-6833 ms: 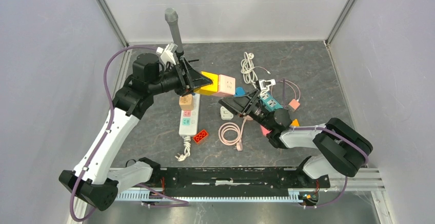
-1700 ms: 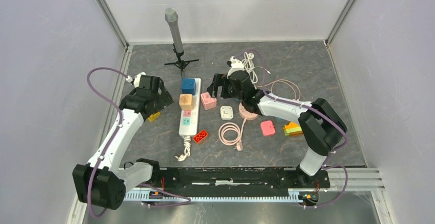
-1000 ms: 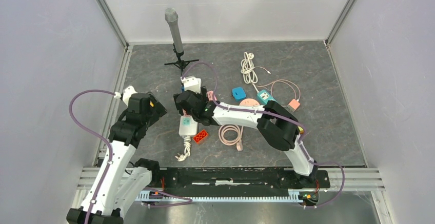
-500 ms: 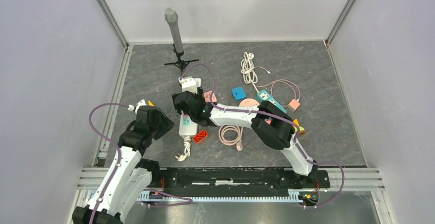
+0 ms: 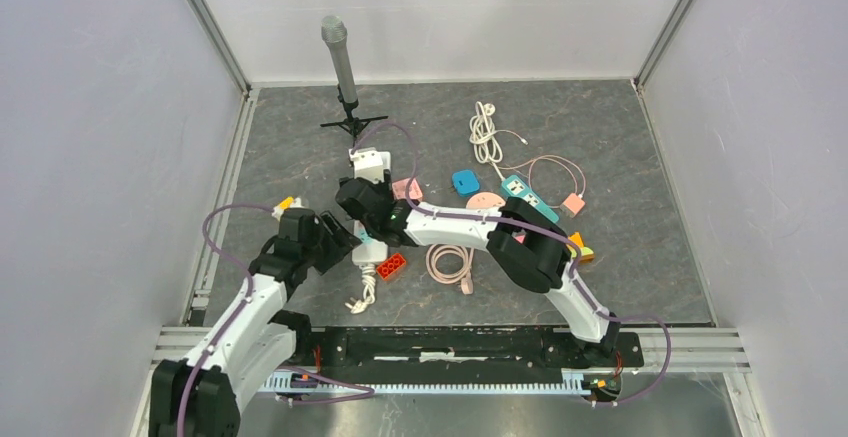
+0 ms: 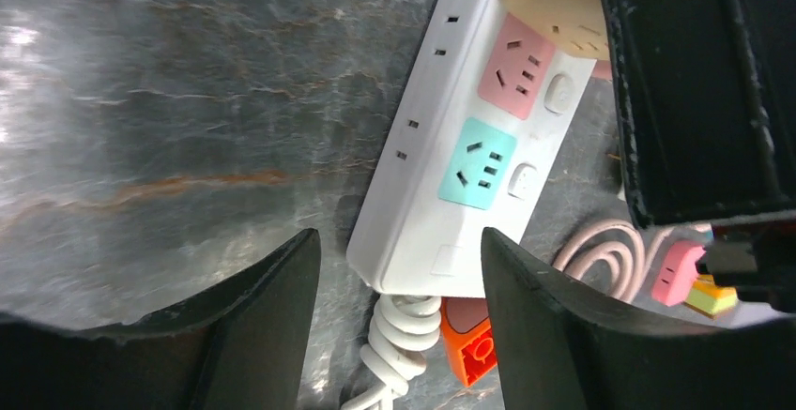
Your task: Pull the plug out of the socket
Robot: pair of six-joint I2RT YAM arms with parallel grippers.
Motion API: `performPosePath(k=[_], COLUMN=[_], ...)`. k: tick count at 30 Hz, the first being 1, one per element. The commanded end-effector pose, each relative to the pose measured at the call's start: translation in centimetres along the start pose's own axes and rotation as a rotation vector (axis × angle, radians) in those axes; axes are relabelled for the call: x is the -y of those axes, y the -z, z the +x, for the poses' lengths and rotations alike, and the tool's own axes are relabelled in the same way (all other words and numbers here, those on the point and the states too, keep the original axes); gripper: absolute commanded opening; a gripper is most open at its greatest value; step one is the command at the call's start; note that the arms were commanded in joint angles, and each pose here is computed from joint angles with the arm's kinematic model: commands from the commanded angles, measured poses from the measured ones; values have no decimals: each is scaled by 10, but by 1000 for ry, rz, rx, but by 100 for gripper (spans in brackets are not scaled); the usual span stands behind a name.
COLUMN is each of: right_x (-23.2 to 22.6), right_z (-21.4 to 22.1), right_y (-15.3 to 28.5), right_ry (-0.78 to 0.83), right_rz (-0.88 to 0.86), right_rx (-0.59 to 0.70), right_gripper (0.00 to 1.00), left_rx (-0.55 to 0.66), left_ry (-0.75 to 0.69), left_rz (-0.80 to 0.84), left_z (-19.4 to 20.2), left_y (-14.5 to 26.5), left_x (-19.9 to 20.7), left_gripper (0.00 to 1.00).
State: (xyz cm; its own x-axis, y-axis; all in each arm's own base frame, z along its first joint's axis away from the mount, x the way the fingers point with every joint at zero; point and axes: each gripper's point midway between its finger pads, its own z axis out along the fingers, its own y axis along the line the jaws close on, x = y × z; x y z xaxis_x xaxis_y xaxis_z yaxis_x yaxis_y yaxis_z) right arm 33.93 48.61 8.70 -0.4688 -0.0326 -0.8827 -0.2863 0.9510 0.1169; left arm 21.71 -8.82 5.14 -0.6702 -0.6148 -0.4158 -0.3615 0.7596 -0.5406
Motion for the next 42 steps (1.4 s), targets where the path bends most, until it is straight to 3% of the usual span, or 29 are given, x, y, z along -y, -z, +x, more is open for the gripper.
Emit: performPosePath(k=[1,7,14,18,25,33,38,42], right_x=[28,15,10,15,7,-5,-9,-15], right_z=[-11,-2,7,10,-6,-30,-33,-38], right_y=[18,11,1,-1,1,17,23,27], right_ry=[30,57,76,71,34,-66,-186,-196], right_rz=[70,14,22,45,20,-57,-135,-208], right_rx=[19,-28,-71,-70,-27,4,-27,12], right_gripper=[52,58,78,81,50,1,0,0], left_rx=[-15,-73,-92,-78,-32,-87,-153,-168], left_ry=[52,73,91,140,134,142,150,161], left_rz=[156,207,140,73,72,31,9,-18], left_z=[-1,8,18,26,22,30,43,50], left_y=[-10,-25,-30,-26,-20,-30,-39,-43], left_x=[30,38,20,0,-4,-10,-16,-24], left_gripper=[70,68,52,46,45,45,41,40])
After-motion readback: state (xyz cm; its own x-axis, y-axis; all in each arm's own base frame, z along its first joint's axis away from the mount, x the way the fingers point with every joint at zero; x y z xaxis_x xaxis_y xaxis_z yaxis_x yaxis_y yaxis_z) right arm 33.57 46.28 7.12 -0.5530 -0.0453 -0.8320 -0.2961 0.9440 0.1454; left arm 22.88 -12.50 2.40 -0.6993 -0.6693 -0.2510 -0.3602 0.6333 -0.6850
